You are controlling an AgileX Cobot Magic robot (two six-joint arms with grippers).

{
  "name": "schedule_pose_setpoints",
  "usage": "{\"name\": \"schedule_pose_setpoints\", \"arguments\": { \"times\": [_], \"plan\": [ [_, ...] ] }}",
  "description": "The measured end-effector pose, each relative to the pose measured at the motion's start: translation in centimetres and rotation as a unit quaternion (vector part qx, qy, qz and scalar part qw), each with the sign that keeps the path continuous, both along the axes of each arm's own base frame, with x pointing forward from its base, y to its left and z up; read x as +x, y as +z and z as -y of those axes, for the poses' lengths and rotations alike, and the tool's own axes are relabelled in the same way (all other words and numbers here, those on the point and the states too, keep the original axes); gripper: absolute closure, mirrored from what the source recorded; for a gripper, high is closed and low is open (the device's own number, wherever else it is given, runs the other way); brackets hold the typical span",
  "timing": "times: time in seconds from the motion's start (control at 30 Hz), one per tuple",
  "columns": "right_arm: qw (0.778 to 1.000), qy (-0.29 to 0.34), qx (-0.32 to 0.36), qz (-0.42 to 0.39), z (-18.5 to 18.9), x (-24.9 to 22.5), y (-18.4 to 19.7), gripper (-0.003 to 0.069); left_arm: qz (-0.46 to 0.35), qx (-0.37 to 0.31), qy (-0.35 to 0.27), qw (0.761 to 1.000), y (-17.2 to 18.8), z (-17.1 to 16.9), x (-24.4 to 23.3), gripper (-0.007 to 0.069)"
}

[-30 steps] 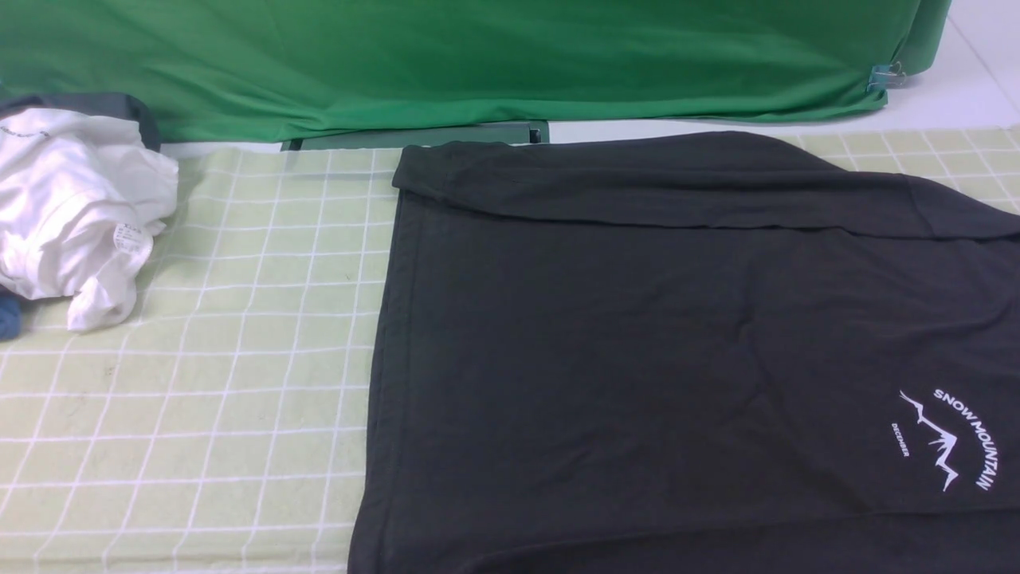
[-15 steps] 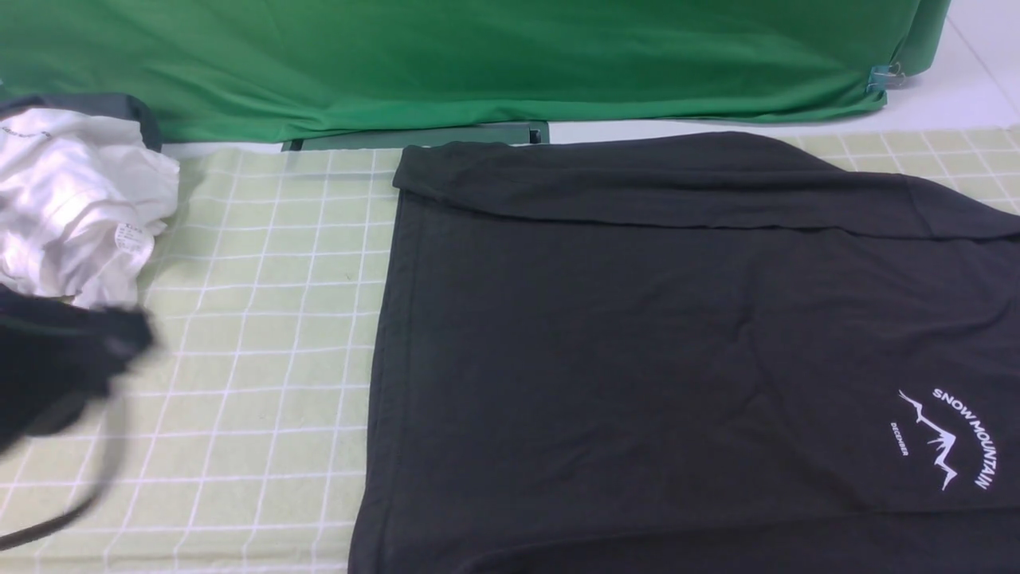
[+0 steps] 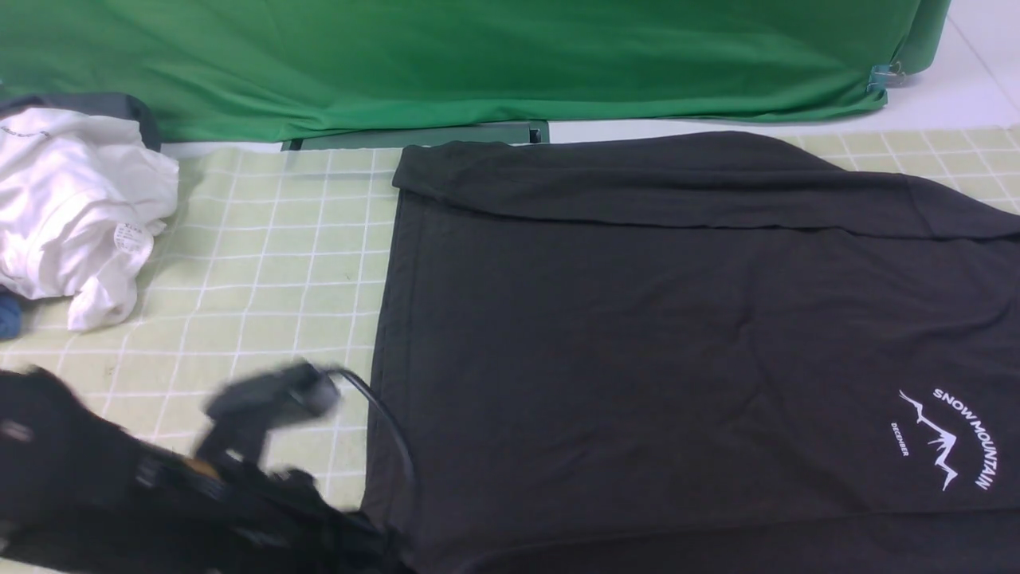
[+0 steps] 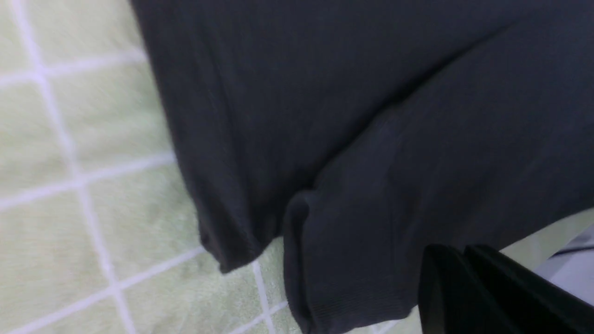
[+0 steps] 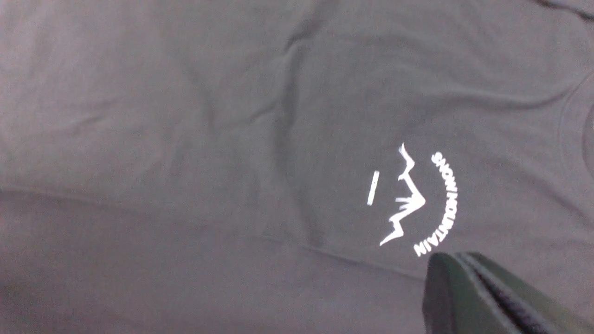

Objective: Fold a long-sleeved shirt over a green coffee tablecloth.
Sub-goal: 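Grasp the left edge of the dark T-shirt lying flat on the table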

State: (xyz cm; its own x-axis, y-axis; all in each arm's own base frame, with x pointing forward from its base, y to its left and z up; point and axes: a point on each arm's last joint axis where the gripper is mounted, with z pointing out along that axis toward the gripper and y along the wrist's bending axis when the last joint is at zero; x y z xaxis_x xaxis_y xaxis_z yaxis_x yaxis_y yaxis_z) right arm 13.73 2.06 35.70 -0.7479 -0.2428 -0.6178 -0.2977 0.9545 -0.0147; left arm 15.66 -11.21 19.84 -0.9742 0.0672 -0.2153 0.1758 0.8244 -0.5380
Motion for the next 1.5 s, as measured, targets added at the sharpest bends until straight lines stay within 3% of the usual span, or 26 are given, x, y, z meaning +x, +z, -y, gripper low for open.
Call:
{"name": "schedule_pose_setpoints", "arguments": {
  "times": [0.3, 0.77, 0.93, 1.23, 1.5],
  "plan": [
    [1.000, -0.004, 0.002, 0.022, 0.0, 0.3, 0.3, 0.0646, -0.002, 0.082, -0.036, 0.996, -3.0, 2.4, 1.9, 0.0548],
    [1.000, -0.004, 0.003, 0.025, 0.0, 0.4, 0.3, 0.0628, 0.002, 0.139, -0.114, 0.984, -2.3, 2.9, 3.6, 0.0228],
    [1.000, -0.003, 0.002, 0.025, 0.0, 0.4, 0.3, 0.0628, -0.014, 0.143, -0.124, 0.982, -2.3, 2.8, 3.3, 0.0218],
    [1.000, 0.007, -0.006, 0.027, 0.0, 0.4, 0.3, 0.0617, -0.011, 0.139, -0.107, 0.984, -2.3, 2.9, 3.5, 0.0298],
    [0.999, 0.005, -0.005, 0.035, 0.0, 0.5, 0.4, 0.0610, -0.015, 0.139, -0.078, 0.987, -3.2, 2.5, 3.0, 0.0307]
  ]
}}
